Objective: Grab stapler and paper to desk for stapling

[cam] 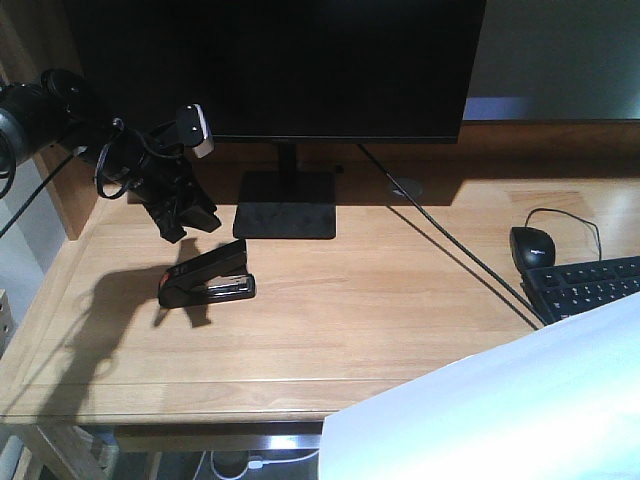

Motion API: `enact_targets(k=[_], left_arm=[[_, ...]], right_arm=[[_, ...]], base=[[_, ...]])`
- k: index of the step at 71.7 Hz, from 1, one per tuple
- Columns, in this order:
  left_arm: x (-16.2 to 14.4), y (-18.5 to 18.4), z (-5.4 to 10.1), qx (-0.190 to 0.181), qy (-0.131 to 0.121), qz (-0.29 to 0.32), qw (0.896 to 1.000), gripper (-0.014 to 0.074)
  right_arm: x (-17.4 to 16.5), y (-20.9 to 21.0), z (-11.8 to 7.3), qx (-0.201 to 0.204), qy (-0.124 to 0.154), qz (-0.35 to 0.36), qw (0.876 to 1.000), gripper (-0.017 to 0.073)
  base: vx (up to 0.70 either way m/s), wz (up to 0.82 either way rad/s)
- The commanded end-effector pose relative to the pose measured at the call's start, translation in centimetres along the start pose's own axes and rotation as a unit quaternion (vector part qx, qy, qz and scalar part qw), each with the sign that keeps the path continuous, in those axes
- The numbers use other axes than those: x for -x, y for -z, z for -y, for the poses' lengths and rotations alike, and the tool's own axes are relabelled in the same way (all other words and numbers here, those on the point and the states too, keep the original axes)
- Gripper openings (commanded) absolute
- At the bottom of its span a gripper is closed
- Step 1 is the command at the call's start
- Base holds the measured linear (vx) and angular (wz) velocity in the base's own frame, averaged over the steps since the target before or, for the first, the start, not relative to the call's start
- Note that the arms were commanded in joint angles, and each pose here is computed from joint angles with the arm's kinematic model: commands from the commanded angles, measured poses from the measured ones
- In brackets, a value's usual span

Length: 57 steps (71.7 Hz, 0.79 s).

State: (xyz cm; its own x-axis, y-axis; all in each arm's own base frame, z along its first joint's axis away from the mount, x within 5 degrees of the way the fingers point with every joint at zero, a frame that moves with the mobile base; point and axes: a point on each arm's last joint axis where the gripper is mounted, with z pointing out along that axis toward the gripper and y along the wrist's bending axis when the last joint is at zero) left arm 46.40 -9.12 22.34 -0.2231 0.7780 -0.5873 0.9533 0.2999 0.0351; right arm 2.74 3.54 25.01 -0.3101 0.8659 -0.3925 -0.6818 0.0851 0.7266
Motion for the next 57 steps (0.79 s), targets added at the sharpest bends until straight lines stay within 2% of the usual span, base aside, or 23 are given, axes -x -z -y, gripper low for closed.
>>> enact_targets(k=[1,4,35,57], left_arm=[[2.1,2.9,0.2,0.027,-0.006,0.037,0.999,0.0029],[1.9,2.5,0.2,0.024,-0.003,0.037,0.999,-0.001],[0.8,0.0,-0.1,-0.016,0.022,0.042,0.999,-0.0006],[0.5,-0.4,-0.2,-0.019,0.025,0.04,0.999,-0.0006]], right_arm=[[0.3,-0.4,-1.1,0.03,0.001,0.002,1.0,-0.0003],[0.3,-0.4,-1.1,0.03,0.001,0.002,1.0,-0.0003],[0.3,-0.4,-1.1,0.031,0.001,0.002,1.0,-0.0003],[0.3,-0.4,-1.1,0.031,0.001,0.002,1.0,-0.0003]], base=[[0.0,0.0],[0.0,0.0],[0.0,0.0],[0.0,0.0]])
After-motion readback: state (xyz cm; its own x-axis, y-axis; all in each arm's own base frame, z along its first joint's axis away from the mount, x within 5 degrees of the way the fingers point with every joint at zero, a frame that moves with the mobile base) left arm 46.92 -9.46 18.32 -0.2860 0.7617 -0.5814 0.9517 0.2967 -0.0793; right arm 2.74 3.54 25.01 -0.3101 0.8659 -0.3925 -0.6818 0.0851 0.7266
